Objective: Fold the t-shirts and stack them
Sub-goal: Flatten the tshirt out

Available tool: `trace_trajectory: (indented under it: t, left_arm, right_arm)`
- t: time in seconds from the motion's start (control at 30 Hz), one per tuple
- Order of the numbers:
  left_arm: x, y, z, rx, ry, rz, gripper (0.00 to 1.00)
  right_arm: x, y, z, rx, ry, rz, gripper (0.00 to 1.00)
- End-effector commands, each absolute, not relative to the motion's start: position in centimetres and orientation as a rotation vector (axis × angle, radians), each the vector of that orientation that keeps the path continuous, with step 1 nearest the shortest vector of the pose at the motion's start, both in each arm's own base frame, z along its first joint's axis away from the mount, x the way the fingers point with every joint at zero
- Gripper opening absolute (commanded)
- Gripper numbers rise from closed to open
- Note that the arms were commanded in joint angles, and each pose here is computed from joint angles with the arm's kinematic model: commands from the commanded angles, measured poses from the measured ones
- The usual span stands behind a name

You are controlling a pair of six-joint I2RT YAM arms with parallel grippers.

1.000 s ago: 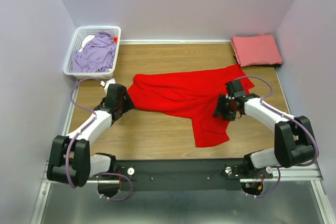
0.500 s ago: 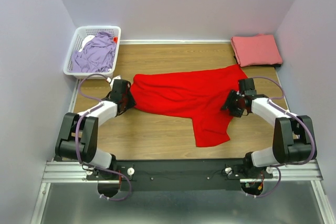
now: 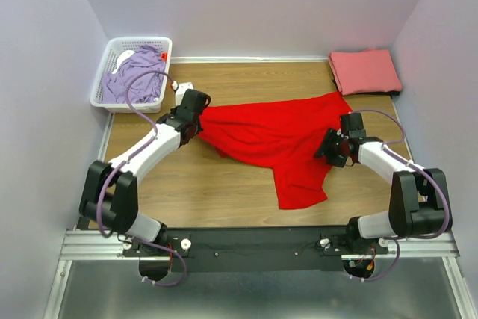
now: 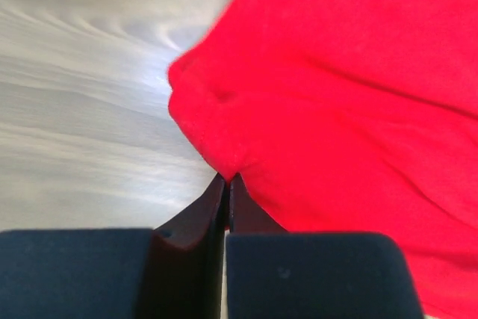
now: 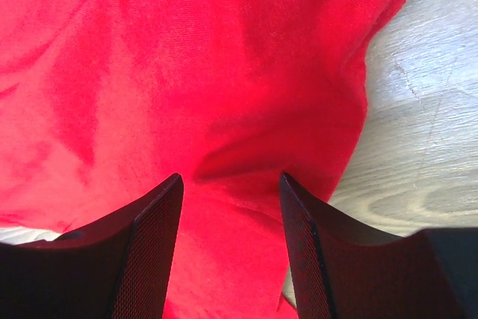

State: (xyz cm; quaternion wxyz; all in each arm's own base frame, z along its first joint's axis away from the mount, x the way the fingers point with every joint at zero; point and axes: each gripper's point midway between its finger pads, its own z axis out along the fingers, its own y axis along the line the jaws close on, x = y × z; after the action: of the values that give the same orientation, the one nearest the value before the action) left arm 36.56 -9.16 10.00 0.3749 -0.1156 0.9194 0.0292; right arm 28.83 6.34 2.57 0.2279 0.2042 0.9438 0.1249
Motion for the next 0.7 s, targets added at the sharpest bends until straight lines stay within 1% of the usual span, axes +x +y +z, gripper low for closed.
trace_trajectory:
  t: [0.0,0.03,0.1,0.17,0.2,0.3,0.4,0.43,0.47,0.53,0.67]
  left_arm:
    - [32.2,-2.0,14.5,-0.31,2.281,0.585,0.16]
    - [31.2,-0.8,14.9,-0.322,2.271,0.659,0.34]
    - [30.8,-0.2,15.3,-0.344,2.256,0.693,0.57]
    - [30.9,-0.5,15.7,-0.355,2.245,0.651,0.66]
    - [31.1,-0.7,15.8,-0.361,2.241,0.63,0.66]
    - [31.4,-1.8,15.0,-0.378,2.26,0.491,0.74]
    - [32.3,-2.7,13.8,-0.414,2.275,0.296,0.75]
    - [31.8,-2.5,12.3,-0.428,2.296,0.266,0.75]
    - [32.4,-2.4,12.2,-0.467,2.275,0.173,0.75]
    - [31.8,-2.0,10.3,-0.496,2.3,0.115,0.75]
    - [32.3,-2.2,8.0,-0.521,2.322,0.019,0.75]
  right_arm:
    - [28.5,6.1,3.0,0.527,2.582,0.336,0.62]
    - [28.5,6.1,3.1,0.523,2.579,0.337,0.62]
    - [28.5,6.1,3.3,0.52,2.577,0.339,0.62]
    - [28.5,6.1,3.3,0.513,2.578,0.34,0.62]
    - [28.6,6.1,3.3,0.513,2.578,0.342,0.62]
    - [28.6,5.9,3.0,0.518,2.586,0.321,0.62]
    - [28.6,5.4,2.7,0.541,2.593,0.3,0.62]
    - [28.6,5.2,2.5,0.554,2.594,0.295,0.62]
    - [28.7,4.8,2.3,0.579,2.597,0.287,0.62]
    - [29.0,4.5,2.3,0.591,2.594,0.285,0.62]
    - [29.4,4.2,2.2,0.583,2.599,0.265,0.62]
